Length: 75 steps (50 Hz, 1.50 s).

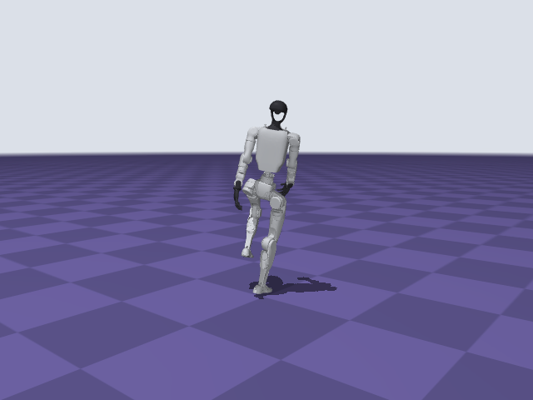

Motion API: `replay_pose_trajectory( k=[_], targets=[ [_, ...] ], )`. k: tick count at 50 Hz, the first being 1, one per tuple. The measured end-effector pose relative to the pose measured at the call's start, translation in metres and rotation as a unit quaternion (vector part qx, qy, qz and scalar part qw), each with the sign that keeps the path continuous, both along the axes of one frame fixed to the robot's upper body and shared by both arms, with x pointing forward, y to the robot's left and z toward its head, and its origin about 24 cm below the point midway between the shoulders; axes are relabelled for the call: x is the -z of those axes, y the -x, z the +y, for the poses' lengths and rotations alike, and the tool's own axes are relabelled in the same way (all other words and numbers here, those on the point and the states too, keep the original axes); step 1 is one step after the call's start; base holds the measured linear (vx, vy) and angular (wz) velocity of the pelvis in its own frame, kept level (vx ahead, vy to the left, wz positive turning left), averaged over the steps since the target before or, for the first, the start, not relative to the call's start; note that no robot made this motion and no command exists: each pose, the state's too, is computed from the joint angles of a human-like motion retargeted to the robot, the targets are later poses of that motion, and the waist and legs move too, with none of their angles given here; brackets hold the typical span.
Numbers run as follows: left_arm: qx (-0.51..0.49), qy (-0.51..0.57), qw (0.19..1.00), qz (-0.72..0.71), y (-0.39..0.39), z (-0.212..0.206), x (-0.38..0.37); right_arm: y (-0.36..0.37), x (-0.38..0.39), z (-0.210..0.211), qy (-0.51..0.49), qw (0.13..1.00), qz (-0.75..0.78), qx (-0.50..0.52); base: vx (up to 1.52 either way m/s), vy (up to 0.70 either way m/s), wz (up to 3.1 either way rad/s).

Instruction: In place motions

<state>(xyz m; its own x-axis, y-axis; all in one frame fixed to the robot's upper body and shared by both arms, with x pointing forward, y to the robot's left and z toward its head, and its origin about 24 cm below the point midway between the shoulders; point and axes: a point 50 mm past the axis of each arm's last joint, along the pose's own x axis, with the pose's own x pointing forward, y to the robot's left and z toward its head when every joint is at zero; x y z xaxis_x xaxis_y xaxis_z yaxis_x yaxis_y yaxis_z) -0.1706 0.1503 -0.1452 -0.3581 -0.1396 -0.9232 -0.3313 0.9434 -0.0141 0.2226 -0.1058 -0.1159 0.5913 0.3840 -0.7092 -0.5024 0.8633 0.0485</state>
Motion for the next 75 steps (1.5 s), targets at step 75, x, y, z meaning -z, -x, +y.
replay_pose_trajectory(
  k=[75],
  targets=[
    [-0.057, -0.196, 0.752, -0.627, -0.4, 0.073, -0.051, 0.289, 0.042, -0.152, 0.244, 0.875, 0.387, 0.158, 0.03, 0.08, 0.11]
  ],
)
